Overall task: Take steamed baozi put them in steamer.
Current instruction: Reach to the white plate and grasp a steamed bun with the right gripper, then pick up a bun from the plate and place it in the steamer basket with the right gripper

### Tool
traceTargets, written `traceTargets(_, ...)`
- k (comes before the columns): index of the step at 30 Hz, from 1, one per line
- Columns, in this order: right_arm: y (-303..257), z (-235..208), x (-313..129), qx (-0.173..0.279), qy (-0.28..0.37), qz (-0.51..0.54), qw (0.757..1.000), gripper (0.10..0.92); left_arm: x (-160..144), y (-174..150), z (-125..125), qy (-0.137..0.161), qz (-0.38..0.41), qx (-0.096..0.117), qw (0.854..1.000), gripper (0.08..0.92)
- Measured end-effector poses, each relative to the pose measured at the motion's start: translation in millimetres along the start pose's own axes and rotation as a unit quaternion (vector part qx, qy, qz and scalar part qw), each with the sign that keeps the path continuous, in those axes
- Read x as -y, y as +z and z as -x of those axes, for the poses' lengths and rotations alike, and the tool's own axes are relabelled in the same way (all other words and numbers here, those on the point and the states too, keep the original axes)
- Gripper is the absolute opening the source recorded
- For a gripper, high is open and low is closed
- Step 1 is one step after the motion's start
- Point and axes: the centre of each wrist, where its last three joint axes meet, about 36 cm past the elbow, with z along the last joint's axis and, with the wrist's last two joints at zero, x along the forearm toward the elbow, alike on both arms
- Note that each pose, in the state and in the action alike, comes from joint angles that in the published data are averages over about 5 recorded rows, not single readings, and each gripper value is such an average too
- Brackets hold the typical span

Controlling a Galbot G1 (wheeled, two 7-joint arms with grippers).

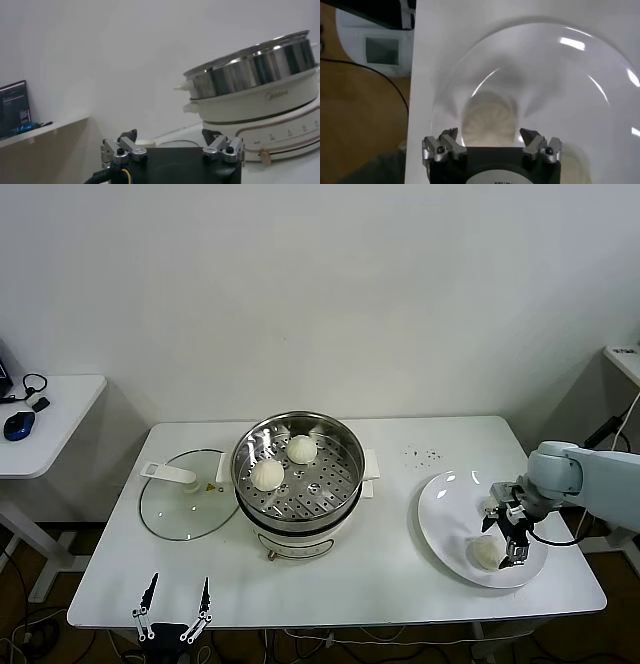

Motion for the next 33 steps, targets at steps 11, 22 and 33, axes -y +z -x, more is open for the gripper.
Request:
traceTargets(11, 4.4, 5.8, -2.6, -0.001, 0.0, 0.005, 1.0, 0.816, -0.1, -0.7, 0.6, 0.0, 0.001, 0.001, 1.0, 0.823)
traceTargets(22, 2.8, 4.8, 1.5, -0.001, 0.006, 0.004, 1.0, 0.667, 0.7, -1.1, 0.9, 0.0, 0.0, 0.002, 1.0, 0.823)
traceTargets(33, -2.4, -9.9, 2.3, 0.007, 0.007, -0.003, 1.0, 0.637, 2.1, -4.5, 3.4, 0.002, 0.001, 0.005, 1.0, 0.823)
